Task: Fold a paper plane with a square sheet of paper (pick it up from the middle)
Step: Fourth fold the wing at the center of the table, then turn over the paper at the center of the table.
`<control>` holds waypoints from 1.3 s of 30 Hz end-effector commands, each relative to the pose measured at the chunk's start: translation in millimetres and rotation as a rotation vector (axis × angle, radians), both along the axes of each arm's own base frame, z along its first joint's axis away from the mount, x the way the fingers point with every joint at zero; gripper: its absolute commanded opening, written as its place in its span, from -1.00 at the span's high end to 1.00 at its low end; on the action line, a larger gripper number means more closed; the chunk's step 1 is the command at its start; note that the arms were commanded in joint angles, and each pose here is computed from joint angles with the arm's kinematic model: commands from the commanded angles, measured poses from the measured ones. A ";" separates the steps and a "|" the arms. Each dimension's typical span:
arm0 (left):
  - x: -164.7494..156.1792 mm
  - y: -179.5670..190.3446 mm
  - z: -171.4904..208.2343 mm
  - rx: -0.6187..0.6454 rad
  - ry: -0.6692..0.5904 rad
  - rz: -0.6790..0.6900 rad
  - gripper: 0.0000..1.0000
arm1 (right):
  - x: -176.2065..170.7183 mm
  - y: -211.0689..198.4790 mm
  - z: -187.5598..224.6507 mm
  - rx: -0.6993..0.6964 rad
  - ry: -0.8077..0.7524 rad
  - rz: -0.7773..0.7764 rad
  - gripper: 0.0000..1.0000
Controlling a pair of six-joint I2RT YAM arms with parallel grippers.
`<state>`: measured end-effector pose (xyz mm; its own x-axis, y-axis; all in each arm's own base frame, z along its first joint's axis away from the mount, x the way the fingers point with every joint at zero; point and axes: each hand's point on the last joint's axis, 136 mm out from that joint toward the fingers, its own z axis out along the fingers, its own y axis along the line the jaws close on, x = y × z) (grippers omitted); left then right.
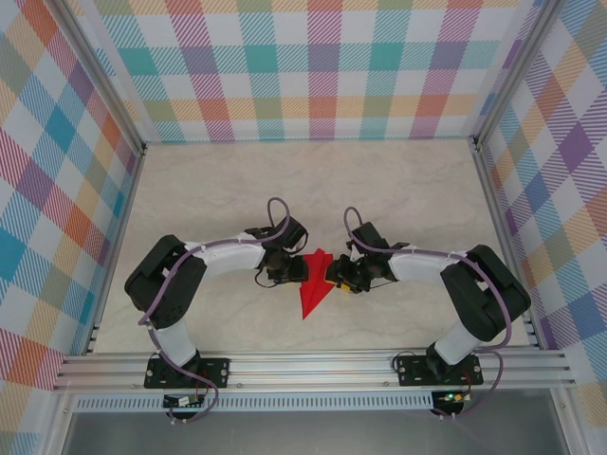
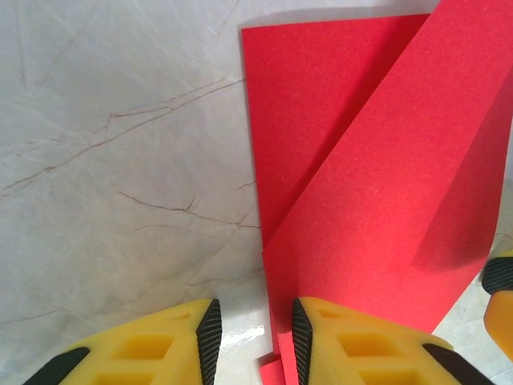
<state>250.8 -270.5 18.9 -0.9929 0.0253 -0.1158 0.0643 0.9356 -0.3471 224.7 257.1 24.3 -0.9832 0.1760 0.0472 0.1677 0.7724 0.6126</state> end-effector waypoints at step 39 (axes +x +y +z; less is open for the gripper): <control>-17.3 -10.8 -22.0 0.029 0.053 -0.073 0.40 | 7.6 15.4 -9.7 -0.021 0.000 0.044 0.15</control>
<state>250.8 -270.3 18.3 -0.9927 0.0412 -0.1135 0.0760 0.9437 -0.3218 244.2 259.4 23.2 -0.9825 0.1865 0.0043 0.1558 0.8075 0.5690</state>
